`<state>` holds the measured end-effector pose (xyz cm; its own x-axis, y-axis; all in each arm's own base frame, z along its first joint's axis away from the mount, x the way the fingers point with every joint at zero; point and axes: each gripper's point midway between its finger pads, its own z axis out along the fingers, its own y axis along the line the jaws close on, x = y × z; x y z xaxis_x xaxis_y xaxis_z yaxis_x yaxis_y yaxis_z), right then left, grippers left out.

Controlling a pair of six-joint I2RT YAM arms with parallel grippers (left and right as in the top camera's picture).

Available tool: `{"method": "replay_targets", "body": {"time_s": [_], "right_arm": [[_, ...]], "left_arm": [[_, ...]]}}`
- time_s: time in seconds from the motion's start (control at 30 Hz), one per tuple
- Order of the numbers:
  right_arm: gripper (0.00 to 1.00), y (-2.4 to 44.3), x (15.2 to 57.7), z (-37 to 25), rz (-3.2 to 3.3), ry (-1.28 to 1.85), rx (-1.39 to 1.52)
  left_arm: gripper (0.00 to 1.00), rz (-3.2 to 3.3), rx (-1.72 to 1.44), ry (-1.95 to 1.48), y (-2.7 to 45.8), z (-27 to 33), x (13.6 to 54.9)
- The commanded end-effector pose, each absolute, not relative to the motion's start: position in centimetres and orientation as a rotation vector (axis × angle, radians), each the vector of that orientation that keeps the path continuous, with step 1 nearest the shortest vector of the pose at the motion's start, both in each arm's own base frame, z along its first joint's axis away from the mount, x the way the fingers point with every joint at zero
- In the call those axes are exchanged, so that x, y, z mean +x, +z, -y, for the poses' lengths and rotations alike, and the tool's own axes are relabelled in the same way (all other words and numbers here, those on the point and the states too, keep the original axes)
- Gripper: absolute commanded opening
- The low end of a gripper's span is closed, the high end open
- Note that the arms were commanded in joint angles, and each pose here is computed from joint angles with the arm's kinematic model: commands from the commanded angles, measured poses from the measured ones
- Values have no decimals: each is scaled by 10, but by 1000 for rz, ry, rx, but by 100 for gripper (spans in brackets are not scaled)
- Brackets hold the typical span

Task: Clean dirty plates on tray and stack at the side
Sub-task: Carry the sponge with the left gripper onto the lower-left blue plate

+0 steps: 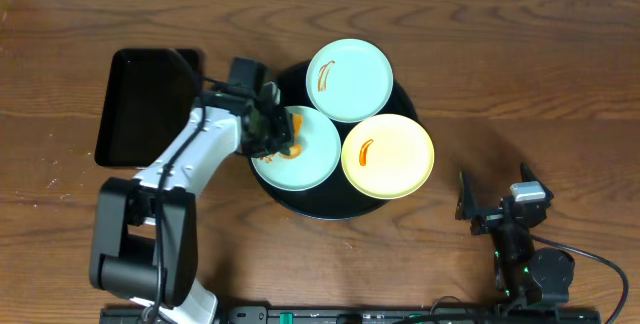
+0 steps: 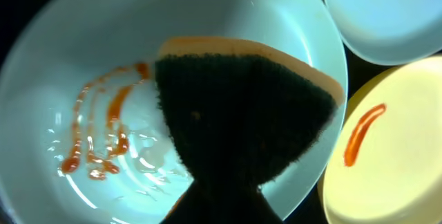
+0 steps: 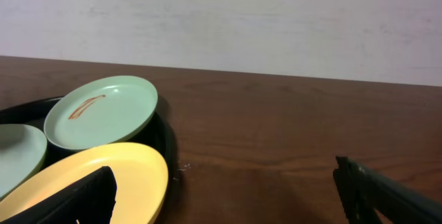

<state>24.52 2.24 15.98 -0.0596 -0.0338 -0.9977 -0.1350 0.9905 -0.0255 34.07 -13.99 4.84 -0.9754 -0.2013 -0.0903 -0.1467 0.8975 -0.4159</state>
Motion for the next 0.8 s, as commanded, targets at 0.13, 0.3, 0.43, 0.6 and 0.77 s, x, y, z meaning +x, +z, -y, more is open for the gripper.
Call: {"method": "replay_targets", "body": {"time_s": [0.13,0.3,0.43,0.6,0.77], "right_arm": [[99,159,245,-24,-1630,82,-142],[99,159,245,-24,-1630,82,-142],[99,159,245,-24,-1630,82,-142],[99,159,245,-24,-1630,82,-142],[99,159,245,-24,-1630,82,-142]], "left_arm": [[36,-2943,-212,-511,43,144,335],[41,-2931,-186,-509,46,144,338],[41,-2896,-135,-515,60,145,343],[53,-2863,-23,-509,70,146,345],[54,-2899,-29,-466,65,140,338]]}}
